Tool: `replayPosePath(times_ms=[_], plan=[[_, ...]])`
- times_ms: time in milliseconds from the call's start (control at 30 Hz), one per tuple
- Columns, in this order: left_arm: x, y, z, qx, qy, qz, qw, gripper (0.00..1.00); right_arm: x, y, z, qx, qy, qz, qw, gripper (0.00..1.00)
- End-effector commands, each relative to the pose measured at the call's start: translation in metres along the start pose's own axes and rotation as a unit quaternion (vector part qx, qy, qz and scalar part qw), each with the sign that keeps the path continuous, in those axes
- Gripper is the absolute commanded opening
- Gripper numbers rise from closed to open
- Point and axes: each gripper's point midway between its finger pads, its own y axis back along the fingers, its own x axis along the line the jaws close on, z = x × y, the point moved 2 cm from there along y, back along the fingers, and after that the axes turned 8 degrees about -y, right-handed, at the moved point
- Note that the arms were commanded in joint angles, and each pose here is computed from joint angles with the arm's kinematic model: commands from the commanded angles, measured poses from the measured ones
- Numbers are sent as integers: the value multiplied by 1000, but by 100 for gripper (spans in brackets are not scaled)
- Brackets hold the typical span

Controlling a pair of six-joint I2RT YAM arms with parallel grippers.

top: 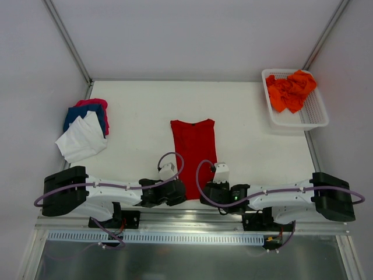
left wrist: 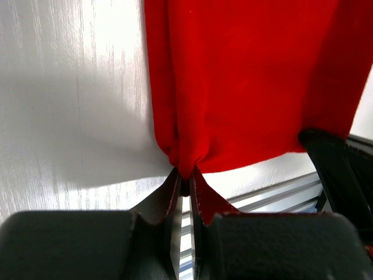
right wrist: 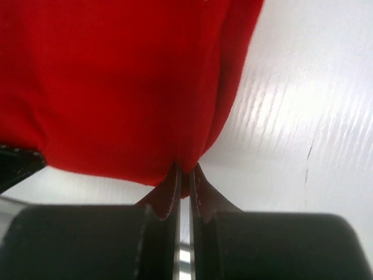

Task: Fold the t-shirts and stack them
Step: Fold the tshirt

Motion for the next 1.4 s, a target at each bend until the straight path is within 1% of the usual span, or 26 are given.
replayPosePath(times_ms=[0,33,100,133,167,200,233,300,433,500,867,967,1033,1067,1133,1167,1233,1267,1367], plan=[[54,6,-23,46,-62,94,993,0,-9,18,0,-6,26,-40,999,0],[58,10,-27,50,-68,103,991,0,-2,25,-1,-6,32,-34,999,0],[55,16,-25,40,-73,111,990,0,-6,34,0,-15,38,-48,998,0],[63,22,-27,41,-84,134,987,0,-5,38,0,-19,41,-49,998,0],[62,26,-24,34,-87,140,986,0,4,45,2,-23,35,-37,998,0],[51,32,-16,15,-88,131,987,0,1,50,8,-35,42,-45,998,0],[56,38,-12,10,-98,145,985,0,3,54,10,-42,46,-42,997,0],[40,49,5,-22,-102,127,986,0,7,62,23,-60,49,-40,996,0],[28,69,33,-73,-114,120,983,0,12,72,42,-88,61,-39,993,0],[26,73,45,-84,-118,129,981,0,14,73,48,-98,66,-42,992,1],[24,72,103,-141,-121,174,967,0,10,58,80,-137,68,-89,984,0],[23,74,121,-160,-127,188,961,0,9,50,91,-143,65,-93,983,0],[25,73,133,-169,-122,202,957,0,10,42,100,-149,50,-94,983,0],[21,75,141,-178,-120,204,955,0,8,40,103,-148,64,-99,982,0],[21,71,155,-187,-119,215,951,0,7,32,114,-155,53,-107,981,0],[18,71,162,-190,-128,215,949,0,6,30,119,-154,64,-113,979,0],[17,65,174,-191,-125,220,948,0,4,25,131,-161,54,-124,978,0],[8,62,182,-199,-132,209,948,0,5,24,136,-162,54,-127,977,0],[-1,52,201,-203,-138,204,948,0,3,17,147,-163,51,-133,976,0]])
